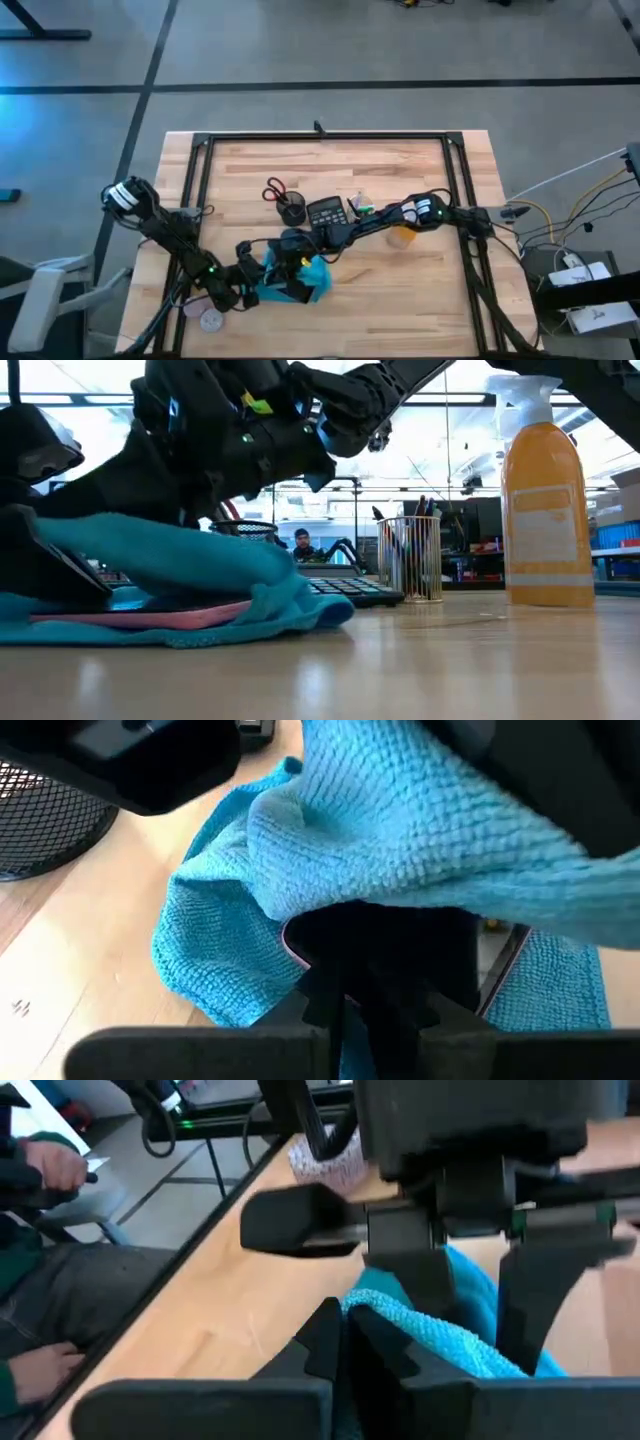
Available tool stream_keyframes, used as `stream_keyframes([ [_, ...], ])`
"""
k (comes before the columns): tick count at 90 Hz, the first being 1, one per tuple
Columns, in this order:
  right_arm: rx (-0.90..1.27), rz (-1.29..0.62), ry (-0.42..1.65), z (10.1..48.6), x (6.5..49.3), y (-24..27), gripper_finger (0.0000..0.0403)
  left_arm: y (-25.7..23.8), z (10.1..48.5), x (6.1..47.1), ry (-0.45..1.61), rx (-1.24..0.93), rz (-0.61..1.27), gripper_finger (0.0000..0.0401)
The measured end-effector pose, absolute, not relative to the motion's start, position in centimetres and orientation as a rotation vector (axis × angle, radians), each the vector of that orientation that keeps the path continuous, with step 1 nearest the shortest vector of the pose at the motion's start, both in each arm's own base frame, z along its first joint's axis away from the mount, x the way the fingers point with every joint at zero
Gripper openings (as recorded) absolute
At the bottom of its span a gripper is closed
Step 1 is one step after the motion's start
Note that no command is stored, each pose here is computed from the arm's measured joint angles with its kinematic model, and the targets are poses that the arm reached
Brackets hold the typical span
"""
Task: Apply microfiber cloth
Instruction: Wipe the front and back of the cellphone with the blue microfiber cloth
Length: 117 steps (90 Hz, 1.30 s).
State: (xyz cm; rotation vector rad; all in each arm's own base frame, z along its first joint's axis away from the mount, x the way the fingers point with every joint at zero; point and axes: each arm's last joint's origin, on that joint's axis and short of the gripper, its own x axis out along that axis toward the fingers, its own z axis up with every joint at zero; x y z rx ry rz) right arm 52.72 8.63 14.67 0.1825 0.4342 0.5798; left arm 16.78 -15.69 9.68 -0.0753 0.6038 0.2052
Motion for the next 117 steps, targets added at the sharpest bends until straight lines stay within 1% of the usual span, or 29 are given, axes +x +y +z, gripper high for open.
stream_keyframes([
  [23,0.177,0.586,0.402,15.7,53.1,8.7,0.0,-15.7,9.7,16.8,0.608,-0.063,0.195,0.002],
  [50,0.18,0.587,0.397,15.9,53.1,8.8,0.0,-15.8,9.8,16.7,0.613,-0.057,0.179,0.002],
  [72,0.117,0.594,0.349,16.2,53.2,8.8,0.0,-16.0,10.3,16.6,0.622,-0.067,0.138,0.002],
  [79,0.177,0.589,0.33,16.6,53.3,9.0,0.0,-16.1,10.3,16.5,0.629,-0.081,0.126,0.002],
  [91,0.24,0.584,0.348,17.0,53.2,9.0,0.0,-16.1,10.3,16.5,0.63,-0.093,0.126,0.002],
  [99,0.206,0.582,0.352,17.1,53.1,9.1,0.0,-16.1,10.3,16.5,0.627,-0.096,0.13,0.002],
  [111,0.18,0.51,0.482,15.8,52.6,9.5,0.0,-16.0,10.3,16.5,0.618,-0.12,0.151,0.002],
  [117,0.136,0.52,0.521,14.7,52.4,10.4,0.0,-16.0,10.1,16.5,0.616,-0.125,0.162,0.002],
])
